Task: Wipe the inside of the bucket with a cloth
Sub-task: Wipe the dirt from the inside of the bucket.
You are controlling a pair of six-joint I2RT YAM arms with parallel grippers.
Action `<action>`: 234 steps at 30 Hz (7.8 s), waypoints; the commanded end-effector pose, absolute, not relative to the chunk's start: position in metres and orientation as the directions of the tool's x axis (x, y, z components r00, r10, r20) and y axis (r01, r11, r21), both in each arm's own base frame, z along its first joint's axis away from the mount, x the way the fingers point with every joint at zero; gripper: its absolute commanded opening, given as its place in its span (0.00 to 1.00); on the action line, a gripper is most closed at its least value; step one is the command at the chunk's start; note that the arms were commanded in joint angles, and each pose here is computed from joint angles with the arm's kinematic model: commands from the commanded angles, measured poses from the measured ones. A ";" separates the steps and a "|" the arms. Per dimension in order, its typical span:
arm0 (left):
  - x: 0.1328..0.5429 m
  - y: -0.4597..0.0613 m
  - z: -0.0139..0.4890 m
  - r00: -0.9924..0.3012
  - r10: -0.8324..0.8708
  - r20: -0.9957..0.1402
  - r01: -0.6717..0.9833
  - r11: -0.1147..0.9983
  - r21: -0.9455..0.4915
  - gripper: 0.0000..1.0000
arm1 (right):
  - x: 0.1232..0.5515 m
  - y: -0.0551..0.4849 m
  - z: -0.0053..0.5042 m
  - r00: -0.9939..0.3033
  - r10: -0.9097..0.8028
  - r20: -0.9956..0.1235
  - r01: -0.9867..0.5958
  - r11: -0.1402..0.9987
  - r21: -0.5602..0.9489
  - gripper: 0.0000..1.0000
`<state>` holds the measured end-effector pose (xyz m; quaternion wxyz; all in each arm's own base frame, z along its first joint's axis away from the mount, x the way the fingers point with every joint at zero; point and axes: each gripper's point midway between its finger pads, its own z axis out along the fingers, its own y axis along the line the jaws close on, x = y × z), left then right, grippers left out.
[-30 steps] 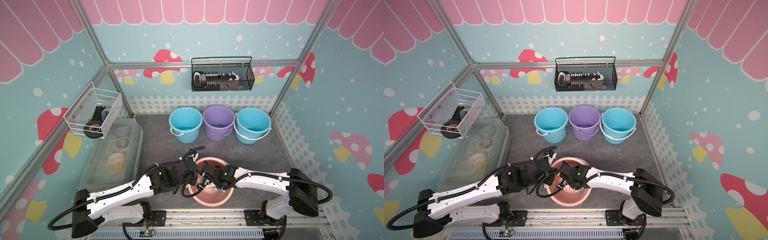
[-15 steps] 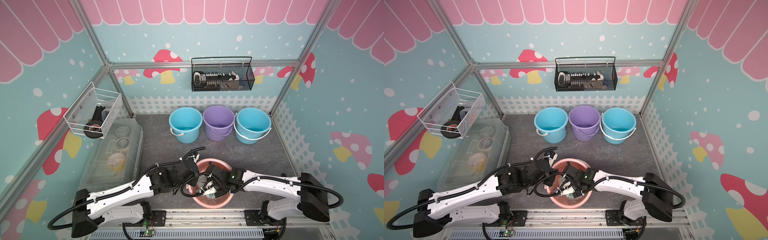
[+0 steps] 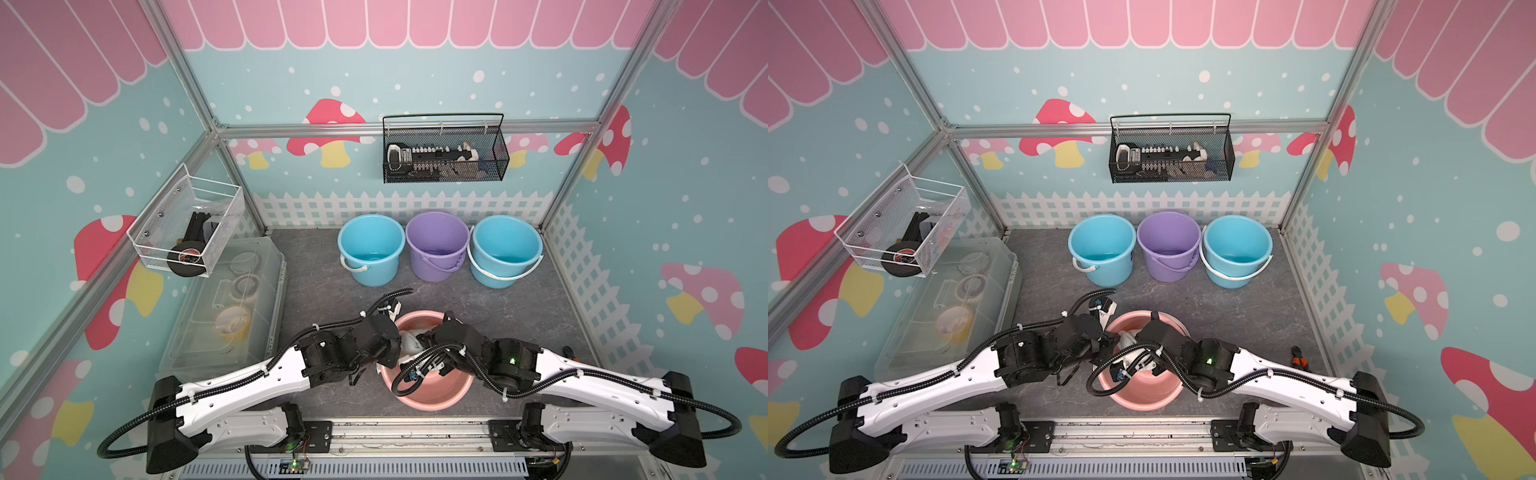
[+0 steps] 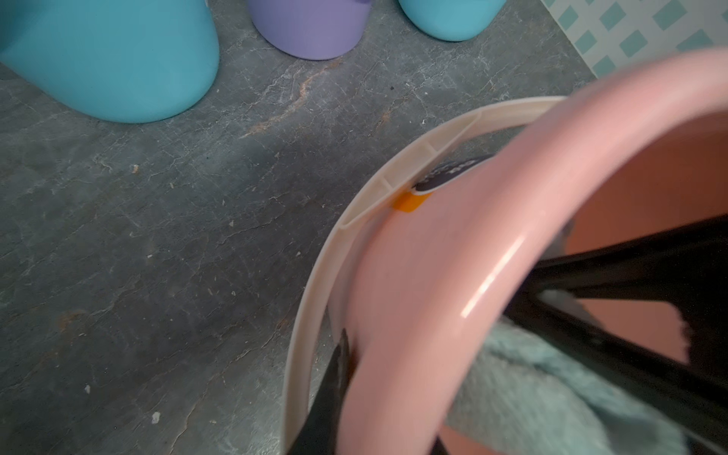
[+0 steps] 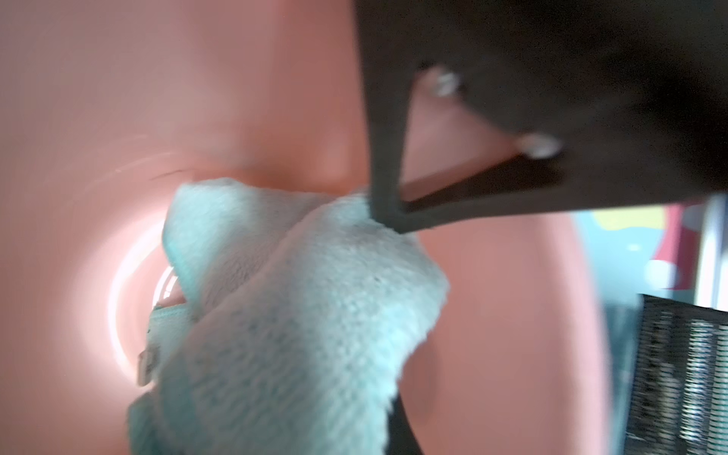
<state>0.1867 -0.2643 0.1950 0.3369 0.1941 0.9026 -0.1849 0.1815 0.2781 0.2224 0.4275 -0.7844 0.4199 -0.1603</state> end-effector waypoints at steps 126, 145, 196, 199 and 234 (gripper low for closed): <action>0.199 -0.250 0.213 -0.683 0.169 -0.711 0.434 0.876 -0.209 0.00 | 0.158 0.250 0.177 0.606 -0.738 0.297 -0.616 -0.672 -0.412 0.00; 0.198 -0.255 0.213 -0.688 0.167 -0.707 0.441 0.869 -0.224 0.00 | 0.194 0.273 0.086 0.523 -0.850 0.072 -0.748 -0.497 -0.440 0.00; 0.213 -0.244 0.200 -0.694 0.106 -0.712 0.356 0.910 -0.211 0.00 | 0.186 0.246 0.220 -0.252 -0.868 -0.427 -0.874 0.394 -0.285 0.00; 0.213 -0.243 0.200 -0.696 0.102 -0.711 0.352 0.911 -0.214 0.00 | 0.175 0.246 0.229 -0.359 -0.820 -0.446 -0.861 0.475 -0.181 0.00; 0.218 -0.226 0.215 -0.662 0.088 -0.744 0.330 0.926 -0.184 0.00 | 0.127 0.255 0.244 -0.539 -0.662 -0.522 -0.813 0.570 0.117 0.00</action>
